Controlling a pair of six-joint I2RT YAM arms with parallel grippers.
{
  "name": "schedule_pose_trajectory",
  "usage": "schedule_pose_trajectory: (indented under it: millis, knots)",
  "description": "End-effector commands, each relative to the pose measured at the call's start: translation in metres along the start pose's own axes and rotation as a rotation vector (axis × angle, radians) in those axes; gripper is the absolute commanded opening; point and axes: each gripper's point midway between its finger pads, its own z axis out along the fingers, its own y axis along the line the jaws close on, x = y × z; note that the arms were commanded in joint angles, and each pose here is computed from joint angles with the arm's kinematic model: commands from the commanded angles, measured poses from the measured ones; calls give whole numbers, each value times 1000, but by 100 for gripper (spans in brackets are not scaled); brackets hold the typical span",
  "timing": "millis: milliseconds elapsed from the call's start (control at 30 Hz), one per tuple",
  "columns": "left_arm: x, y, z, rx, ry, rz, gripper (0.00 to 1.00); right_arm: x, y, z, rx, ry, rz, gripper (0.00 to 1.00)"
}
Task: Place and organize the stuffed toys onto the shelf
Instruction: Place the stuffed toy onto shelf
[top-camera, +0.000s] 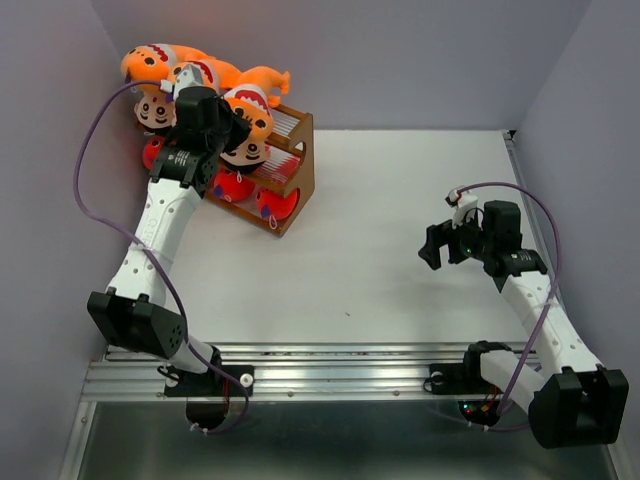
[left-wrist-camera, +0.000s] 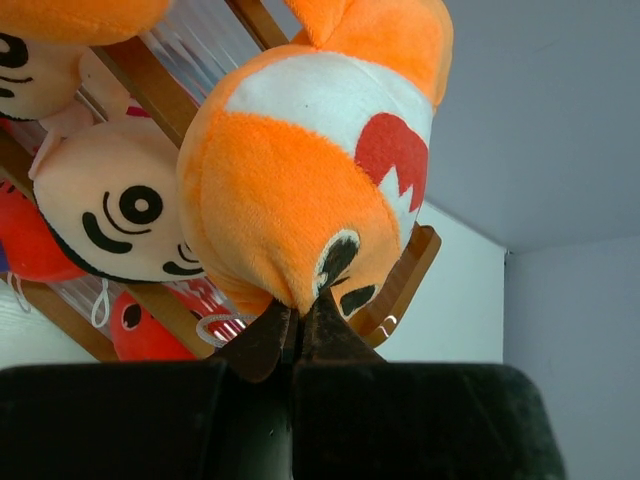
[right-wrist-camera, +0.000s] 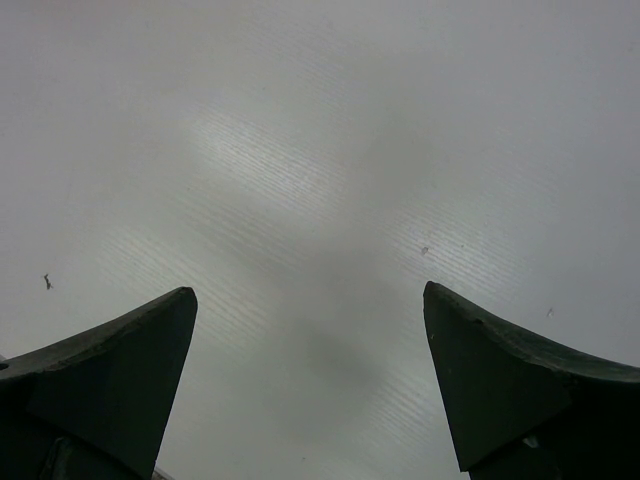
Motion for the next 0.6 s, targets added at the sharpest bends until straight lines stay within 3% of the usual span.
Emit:
schedule_pose_trajectory:
  millis: [0, 267, 567]
  knots:
    - [-41, -21, -12, 43, -116, 17, 0, -18, -4, -2, 12, -65, -29, 100]
    - [-37, -17, 1, 24, -100, 19, 1, -17, -5, -2, 17, -63, -30, 100]
    - [-35, -15, -1, 21, -94, 16, 18, -17, -5, -2, 20, -62, -30, 100]
